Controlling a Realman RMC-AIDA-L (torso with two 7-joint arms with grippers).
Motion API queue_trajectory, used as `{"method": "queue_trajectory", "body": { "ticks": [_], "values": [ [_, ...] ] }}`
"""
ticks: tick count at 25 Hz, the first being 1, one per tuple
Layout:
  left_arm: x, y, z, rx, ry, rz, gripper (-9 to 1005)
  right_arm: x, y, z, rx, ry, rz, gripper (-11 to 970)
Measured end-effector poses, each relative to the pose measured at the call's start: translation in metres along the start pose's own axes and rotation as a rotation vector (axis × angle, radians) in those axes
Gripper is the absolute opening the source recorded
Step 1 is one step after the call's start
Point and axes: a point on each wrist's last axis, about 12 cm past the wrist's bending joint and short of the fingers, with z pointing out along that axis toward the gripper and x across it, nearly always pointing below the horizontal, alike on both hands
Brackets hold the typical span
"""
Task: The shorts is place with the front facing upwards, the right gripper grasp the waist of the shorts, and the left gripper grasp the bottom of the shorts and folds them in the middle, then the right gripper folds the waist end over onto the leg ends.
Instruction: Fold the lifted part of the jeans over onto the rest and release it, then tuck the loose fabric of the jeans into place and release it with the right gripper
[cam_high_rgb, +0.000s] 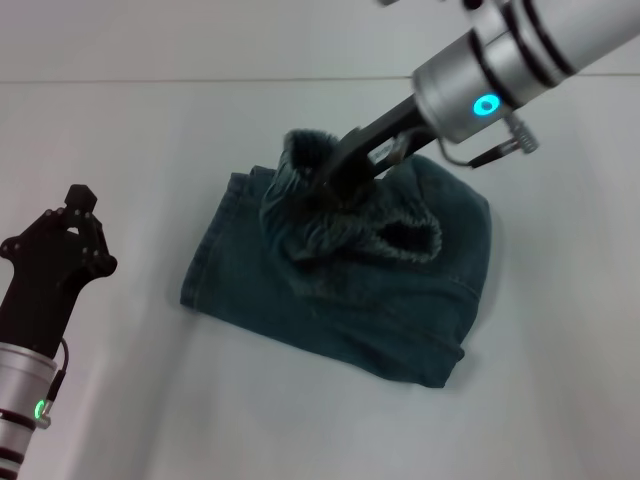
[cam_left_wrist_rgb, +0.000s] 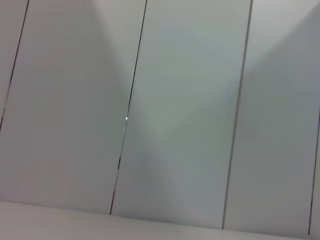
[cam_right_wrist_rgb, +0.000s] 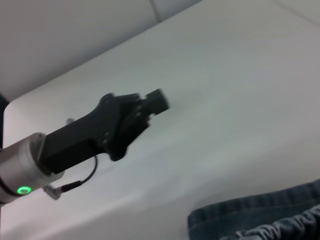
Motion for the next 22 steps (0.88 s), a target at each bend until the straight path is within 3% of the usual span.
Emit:
{"method": "queue_trajectory", "body": {
  "ticks": [5,13,18,22],
  "values": [
    [0.002,0.001,-0.001,-0.006,0.014,0.001,1,-0.006,0.006,0.014,-0.007,0.027,-0.028,233],
    [0.005,0.001,0.002,-0.013,0.047,0.001,1,-0.009,0.005,0.013,0.005,0.023,-0.050,263],
    [0.006,0.002,0.004,-0.011,0.056,0.002,1,-0.005,0.006,0.007,-0.013,0.075,-0.024,506],
    [0.005,0.002,0.006,-0.008,0.056,0.005,1,0.004,0.012,-0.002,-0.089,0.161,-0.002,696]
  ]
}}
